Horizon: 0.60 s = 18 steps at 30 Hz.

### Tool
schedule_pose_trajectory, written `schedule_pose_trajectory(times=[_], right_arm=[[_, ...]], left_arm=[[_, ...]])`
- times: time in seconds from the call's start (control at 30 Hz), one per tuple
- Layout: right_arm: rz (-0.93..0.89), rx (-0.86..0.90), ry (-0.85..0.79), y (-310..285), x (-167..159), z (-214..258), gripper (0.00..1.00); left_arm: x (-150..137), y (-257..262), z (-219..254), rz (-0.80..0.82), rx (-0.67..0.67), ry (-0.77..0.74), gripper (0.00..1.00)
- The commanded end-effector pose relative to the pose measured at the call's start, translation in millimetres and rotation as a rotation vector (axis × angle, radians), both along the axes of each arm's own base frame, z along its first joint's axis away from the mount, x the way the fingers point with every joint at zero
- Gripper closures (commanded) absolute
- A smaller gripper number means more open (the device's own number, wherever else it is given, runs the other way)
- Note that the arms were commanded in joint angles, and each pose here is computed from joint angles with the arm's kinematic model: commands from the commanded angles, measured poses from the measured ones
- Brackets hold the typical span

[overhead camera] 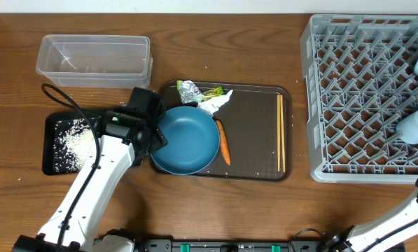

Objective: Sort waste into correct bins and load items into the dishwasher rack
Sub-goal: 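Lift the light-blue bowl and carry it right to the dish rack, then lower the light-blue bowl upright into the dish rack slots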

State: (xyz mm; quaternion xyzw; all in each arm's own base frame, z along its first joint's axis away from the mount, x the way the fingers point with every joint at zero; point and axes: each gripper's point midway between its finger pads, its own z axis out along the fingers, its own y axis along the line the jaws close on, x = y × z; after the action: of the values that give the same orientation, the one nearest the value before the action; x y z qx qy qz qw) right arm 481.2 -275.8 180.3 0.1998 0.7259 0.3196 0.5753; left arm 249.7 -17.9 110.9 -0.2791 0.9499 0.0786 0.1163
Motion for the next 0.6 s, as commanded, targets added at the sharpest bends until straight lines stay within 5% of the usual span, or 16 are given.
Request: schedule_pose_trajectory(times=[0.0,0.57], right_arm=[[-0.033,0.028,0.019,-12,-5,-6,0.93],[0.058,0.164,-0.005,33,20,13,0.97]], left_arm=[[4,3,9,0.015,0.011,-0.033,0.02],[4,3,9,0.015,0.011,-0.033,0.02]])
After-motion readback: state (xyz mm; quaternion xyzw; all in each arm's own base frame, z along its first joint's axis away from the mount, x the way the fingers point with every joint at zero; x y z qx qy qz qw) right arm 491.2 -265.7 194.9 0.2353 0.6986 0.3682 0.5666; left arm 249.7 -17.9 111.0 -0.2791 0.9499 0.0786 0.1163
